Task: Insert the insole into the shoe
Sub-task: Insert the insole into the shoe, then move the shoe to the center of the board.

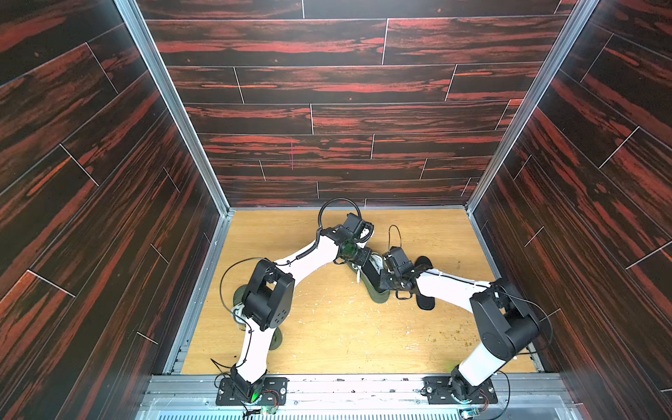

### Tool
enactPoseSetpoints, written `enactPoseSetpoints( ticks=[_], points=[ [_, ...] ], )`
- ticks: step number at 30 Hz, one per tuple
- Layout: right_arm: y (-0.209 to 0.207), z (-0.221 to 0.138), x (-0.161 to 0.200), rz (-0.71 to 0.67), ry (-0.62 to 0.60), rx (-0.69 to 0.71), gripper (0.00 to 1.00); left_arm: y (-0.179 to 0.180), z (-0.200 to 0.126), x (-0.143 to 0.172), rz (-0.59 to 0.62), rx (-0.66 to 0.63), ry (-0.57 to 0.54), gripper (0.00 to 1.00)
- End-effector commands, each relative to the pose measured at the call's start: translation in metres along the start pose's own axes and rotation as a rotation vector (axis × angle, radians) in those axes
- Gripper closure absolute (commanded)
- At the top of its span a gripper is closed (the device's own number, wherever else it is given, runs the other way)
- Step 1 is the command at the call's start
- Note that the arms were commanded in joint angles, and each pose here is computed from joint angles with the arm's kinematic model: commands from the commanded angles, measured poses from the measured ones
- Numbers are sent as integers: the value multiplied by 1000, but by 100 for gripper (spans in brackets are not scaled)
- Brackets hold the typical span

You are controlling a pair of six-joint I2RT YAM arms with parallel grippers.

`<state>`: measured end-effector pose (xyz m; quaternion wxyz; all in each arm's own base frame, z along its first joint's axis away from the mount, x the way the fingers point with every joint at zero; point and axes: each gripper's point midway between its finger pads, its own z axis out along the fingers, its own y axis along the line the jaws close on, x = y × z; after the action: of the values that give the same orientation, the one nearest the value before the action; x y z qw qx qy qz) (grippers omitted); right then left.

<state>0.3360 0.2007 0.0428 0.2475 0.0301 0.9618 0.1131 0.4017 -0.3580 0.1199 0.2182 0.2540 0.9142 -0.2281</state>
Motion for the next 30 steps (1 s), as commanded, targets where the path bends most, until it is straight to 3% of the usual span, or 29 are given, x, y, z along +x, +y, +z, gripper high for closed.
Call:
enactPoseSetpoints(
  ticks=[1,5,9,14,19,23,30],
  points=[
    [9,-6,-4,133,-30,-50,93,-9,-10,-21,-19,-7,-48,81],
    [9,0,-6,167,-25,-38,93,-10,-22,-22,-59,-18,-39,63],
    [11,3,-10,205,-32,-38,92,-18,-52,-27,-98,-17,-78,56],
    [10,-1,-25,258,-76,-13,92,6,-93,-31,-193,-155,-167,54],
    [3,-3,-49,314,-128,25,92,58,-131,-27,-346,-367,-269,51],
    [-11,2,-71,394,-152,30,92,91,-139,-9,-425,-451,-261,50],
    [-45,5,-117,448,-205,69,92,119,-154,19,-486,-536,-256,50]
  ],
)
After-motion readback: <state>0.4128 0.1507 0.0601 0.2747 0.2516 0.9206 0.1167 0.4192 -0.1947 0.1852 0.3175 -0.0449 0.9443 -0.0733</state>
